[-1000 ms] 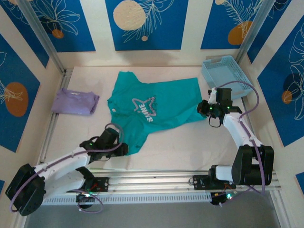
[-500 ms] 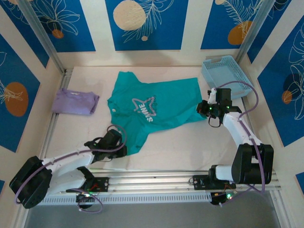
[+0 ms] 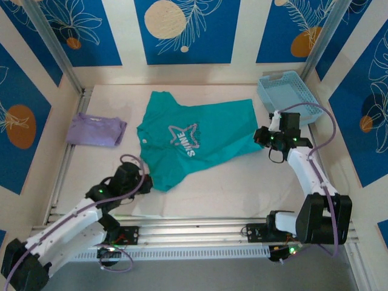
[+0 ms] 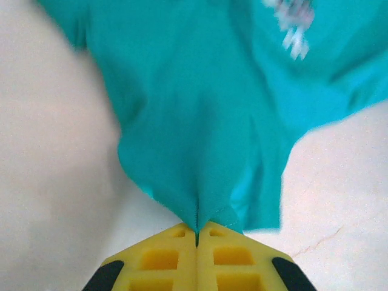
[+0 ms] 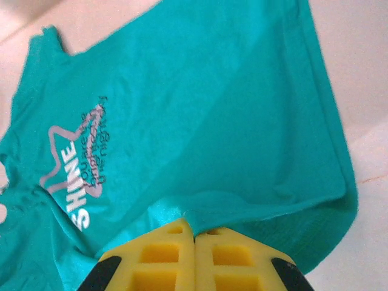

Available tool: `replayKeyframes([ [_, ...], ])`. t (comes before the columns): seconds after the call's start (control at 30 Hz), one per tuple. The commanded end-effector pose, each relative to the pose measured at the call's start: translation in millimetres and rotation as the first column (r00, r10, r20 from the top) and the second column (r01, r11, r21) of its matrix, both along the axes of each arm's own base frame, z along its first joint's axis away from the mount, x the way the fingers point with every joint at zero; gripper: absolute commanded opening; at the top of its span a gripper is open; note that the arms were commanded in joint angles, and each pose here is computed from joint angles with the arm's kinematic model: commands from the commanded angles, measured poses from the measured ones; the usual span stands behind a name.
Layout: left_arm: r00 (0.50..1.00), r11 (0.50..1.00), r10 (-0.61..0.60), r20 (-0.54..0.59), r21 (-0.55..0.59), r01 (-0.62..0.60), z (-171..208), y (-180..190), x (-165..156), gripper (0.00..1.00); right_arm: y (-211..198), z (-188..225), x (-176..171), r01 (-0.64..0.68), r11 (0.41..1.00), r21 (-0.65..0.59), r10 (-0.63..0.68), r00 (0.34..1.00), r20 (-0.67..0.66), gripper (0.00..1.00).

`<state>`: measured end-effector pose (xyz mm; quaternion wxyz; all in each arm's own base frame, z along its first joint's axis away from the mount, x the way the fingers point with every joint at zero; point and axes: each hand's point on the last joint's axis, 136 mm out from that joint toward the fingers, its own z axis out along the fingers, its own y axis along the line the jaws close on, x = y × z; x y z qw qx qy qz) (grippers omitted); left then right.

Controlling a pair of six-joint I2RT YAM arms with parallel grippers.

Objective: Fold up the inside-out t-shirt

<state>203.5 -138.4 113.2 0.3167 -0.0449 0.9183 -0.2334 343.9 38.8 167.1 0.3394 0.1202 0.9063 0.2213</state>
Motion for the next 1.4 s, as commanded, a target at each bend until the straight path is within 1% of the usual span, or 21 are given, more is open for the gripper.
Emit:
replayKeyframes([
  [0.0, 0.959, 0.995, 0.064, 0.275, 0.06, -0.084, 97, 28, 28, 0.0, -5, 54, 1, 0.011, 0.999, 0.05, -0.017, 0.991, 0.131, 0.0],
  [0.03, 0.938, 0.993, 0.077, 0.337, 0.062, -0.104, 123, 34, 32, 0.0, -8, 69, 0, 0.018, 0.999, 0.049, -0.025, 0.986, 0.164, 0.0],
  [0.13, 0.847, 0.982, 0.096, 0.523, 0.088, -0.166, 210, 55, 31, 0.0, -13, 128, -11, 0.033, 0.999, 0.026, -0.039, 0.957, 0.286, 0.0],
  [0.2, 0.778, 0.977, 0.103, 0.62, 0.086, -0.197, 266, 69, 22, 0.0, -13, 166, -26, 0.039, 0.999, 0.009, -0.039, 0.93, 0.365, 0.0],
  [0.27, 0.705, 0.976, 0.104, 0.702, 0.063, -0.207, 318, 80, 6, 0.0, -12, 205, -49, 0.049, 0.999, -0.006, -0.041, 0.893, 0.448, 0.0],
  [0.37, 0.605, 0.982, 0.108, 0.789, 0.011, -0.19, 382, 91, -20, 0.0, -9, 255, -89, 0.068, 0.997, -0.026, -0.042, 0.828, 0.559, 0.0],
  [0.43, 0.539, 0.985, 0.118, 0.834, -0.029, -0.171, 414, 97, -36, 0.0, -7, 283, -117, 0.08, 0.996, -0.038, -0.039, 0.784, 0.619, 0.0],
  [0.47, 0.495, 0.986, 0.122, 0.86, -0.047, -0.161, 428, 98, -42, 0.0, -5, 297, -131, 0.085, 0.995, -0.044, -0.037, 0.76, 0.649, 0.0],
  [0.5, 0.466, 0.985, 0.126, 0.876, -0.053, -0.167, 438, 100, -44, 0.0, -4, 306, -140, 0.089, 0.995, -0.044, -0.036, 0.74, 0.671, 0.0],
  [0.53, 0.452, 0.981, 0.128, 0.883, -0.044, -0.191, 444, 102, -40, 0.0, -3, 315, -148, 0.09, 0.995, -0.044, -0.035, 0.722, 0.691, 0.0],
  [0.6, 0.479, 0.963, 0.118, 0.87, 0.018, -0.268, 444, 103, -19, 0.0, -1, 324, -152, 0.079, 0.996, -0.036, -0.031, 0.705, 0.708, 0.0],
  [0.67, 0.526, 0.935, 0.096, 0.845, 0.105, -0.338, 435, 96, 15, 0.0, 2, 324, -141, 0.055, 0.998, -0.022, -0.024, 0.712, 0.702, 0.0],
  [0.7, 0.539, 0.924, 0.083, 0.838, 0.138, -0.356, 433, 91, 29, 0.0, 2, 322, -134, 0.047, 0.999, -0.019, -0.021, 0.718, 0.696, 0.0],
  [0.77, 0.565, 0.901, 0.064, 0.823, 0.196, -0.386, 427, 81, 62, 0.0, -1, 314, -108, 0.041, 0.999, -0.014, -0.021, 0.739, 0.674, 0.0],
  [0.87, 0.602, 0.888, 0.07, 0.796, 0.225, -0.401, 416, 76, 109, 0.0, -9, 294, -62, 0.053, 0.998, -0.027, -0.025, 0.777, 0.629, 0.0],
  [0.97, 0.646, 0.879, 0.085, 0.759, 0.248, -0.407, 398, 80, 158, 0.0, -16, 274, -16, 0.051, 0.997, -0.054, -0.009, 0.806, 0.591, 0.0],
  [1.07, 0.676, 0.87, 0.091, 0.731, 0.272, -0.412, 378, 85, 199, 0.0, -19, 255, 22, 0.036, 0.998, -0.061, 0.005, 0.826, 0.564, 0.0],
  [1.17, 0.687, 0.876, 0.098, 0.72, 0.266, -0.403, 366, 87, 224, 0.0, -17, 242, 49, 0.003, 0.998, -0.055, 0.027, 0.843, 0.537, 0.0],
  [1.23, 0.688, 0.88, 0.1, 0.719, 0.259, -0.398, 366, 88, 229, 0.0, -16, 240, 57, -0.009, 0.998, -0.06, 0.039, 0.849, 0.527, 0.0],
  [1.3, 0.675, 0.884, 0.099, 0.731, 0.247, -0.397, 374, 88, 224, 0.0, -12, 242, 56, -0.024, 0.997, -0.067, 0.056, 0.848, 0.527, 0.0],
  [1.37, 0.653, 0.895, 0.096, 0.751, 0.222, -0.387, 387, 88, 208, 0.0, -10, 249, 47, -0.03, 0.996, -0.079, 0.068, 0.838, 0.541, 0.0],
])
